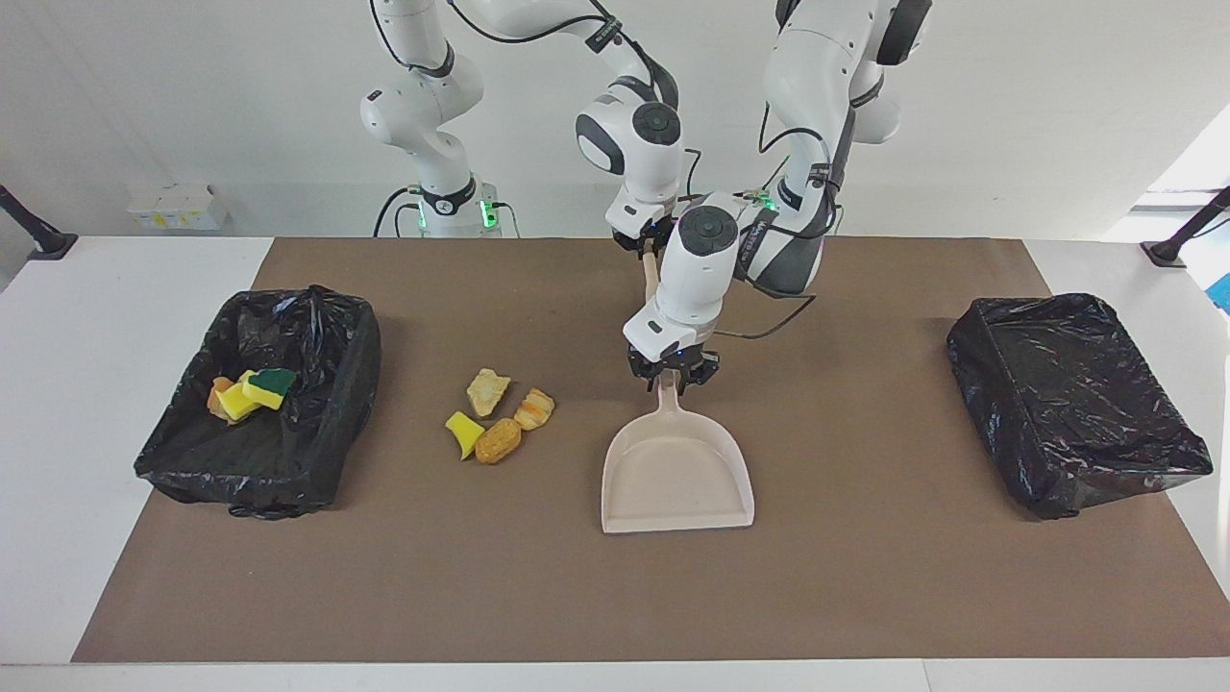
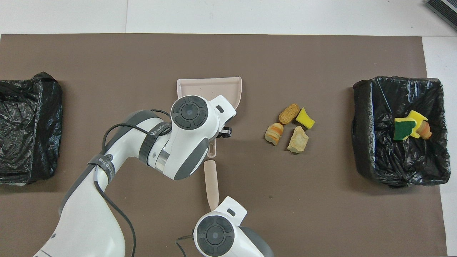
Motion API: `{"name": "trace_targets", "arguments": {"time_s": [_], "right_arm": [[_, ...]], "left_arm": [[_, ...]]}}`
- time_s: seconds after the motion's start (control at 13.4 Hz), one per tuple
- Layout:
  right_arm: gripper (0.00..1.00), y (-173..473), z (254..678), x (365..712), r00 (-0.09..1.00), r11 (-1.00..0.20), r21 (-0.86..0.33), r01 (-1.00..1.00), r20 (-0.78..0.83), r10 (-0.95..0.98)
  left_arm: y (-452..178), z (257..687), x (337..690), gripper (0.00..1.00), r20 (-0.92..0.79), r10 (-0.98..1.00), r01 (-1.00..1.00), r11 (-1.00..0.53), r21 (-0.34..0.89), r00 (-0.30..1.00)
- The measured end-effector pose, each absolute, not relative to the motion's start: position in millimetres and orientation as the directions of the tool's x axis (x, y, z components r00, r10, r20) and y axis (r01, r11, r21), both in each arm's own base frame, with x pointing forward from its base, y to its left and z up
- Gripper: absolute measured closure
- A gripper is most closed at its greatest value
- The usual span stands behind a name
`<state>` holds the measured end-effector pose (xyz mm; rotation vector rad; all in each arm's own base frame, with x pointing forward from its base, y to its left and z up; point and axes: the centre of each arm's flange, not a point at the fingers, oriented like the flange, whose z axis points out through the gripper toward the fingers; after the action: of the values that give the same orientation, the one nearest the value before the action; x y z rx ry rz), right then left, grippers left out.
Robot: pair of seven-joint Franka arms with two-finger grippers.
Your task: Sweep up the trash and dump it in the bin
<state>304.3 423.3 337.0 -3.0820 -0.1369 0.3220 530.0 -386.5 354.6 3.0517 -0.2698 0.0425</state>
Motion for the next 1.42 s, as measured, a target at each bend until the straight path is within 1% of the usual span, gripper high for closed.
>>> {"name": "trace_targets", "arguments": {"time_s": [0.07, 0.15, 0.37, 0.6, 0.67, 0.75, 0.82, 0.97, 1.2, 1.27, 1.42], "right_arm": [[0.74, 422.4, 339.2, 308.4, 0.976, -0.996, -0.053, 0.076, -0.201, 0.086], [0.74, 419.7, 343.2, 315.7, 0.977, -0.996, -0.056, 0.063, -0.199, 0.073], [0.74, 397.7, 374.7, 340.3, 0.971, -0.999, -0.029, 0.016, -0.237, 0.022], [0.74, 345.2, 424.0, 362.0, 0.963, -0.999, 0.003, -0.035, -0.267, -0.034], [0.74, 326.9, 434.1, 368.8, 0.963, -0.999, 0.018, -0.041, -0.266, -0.045], [0.74, 311.0, 439.6, 376.6, 0.967, -0.998, 0.043, -0.046, -0.249, -0.055], [0.74, 297.1, 441.4, 385.0, 0.972, -0.996, 0.076, -0.05, -0.226, -0.067], [0.74, 271.7, 438.3, 403.5, 0.979, -0.991, 0.128, -0.042, -0.192, -0.066], [0.74, 195.7, 426.1, 449.8, 0.982, -0.965, 0.238, 0.113, -0.177, 0.071], [0.74, 170.3, 421.9, 462.9, 0.978, -0.952, 0.269, 0.147, -0.181, 0.1], [0.74, 131.3, 408.1, 483.1, 0.966, -0.909, 0.352, 0.225, -0.2, 0.161]], "left_arm": [[-386.0, 354.9, 530.3, 0.53, 0.035, -0.173, -0.175, -0.982, 0.075, 0.984], [-385.9, 355.1, 530.3, 0.56, 0.035, -0.173, -0.175, -0.982, 0.075, 0.984], [-384.9, 356.2, 528.4, 0.56, 0.02, -0.153, -0.154, -0.986, 0.069, 0.988], [-386.8, 359.9, 523.7, 0.56, 0.004, -0.126, -0.126, -0.99, 0.063, 0.992], [-387.3, 360.7, 523.1, 0.63, 0.004, -0.118, -0.118, -0.991, 0.062, 0.993], [-387.4, 361.0, 522.9, 0.63, 0.003, -0.106, -0.106, -0.992, 0.062, 0.994], [-387.4, 361.6, 522.6, 0.67, 0.002, -0.098, -0.098, -0.993, 0.062, 0.995], [-386.6, 364.7, 521.8, 0.67, -0.001, -0.09, -0.09, -0.994, 0.059, 0.996], [-372.6, 383.0, 527.5, 0.67, 0.01, -0.07, -0.071, -0.996, 0.057, 0.997], [-363.9, 389.5, 529.6, 0.67, 0.008, -0.097, -0.097, -0.994, 0.043, 0.995], [-337.5, 398.8, 539.9, 0.67, -0.003, -0.26, -0.26, -0.966, 0.017, 0.966]]}}
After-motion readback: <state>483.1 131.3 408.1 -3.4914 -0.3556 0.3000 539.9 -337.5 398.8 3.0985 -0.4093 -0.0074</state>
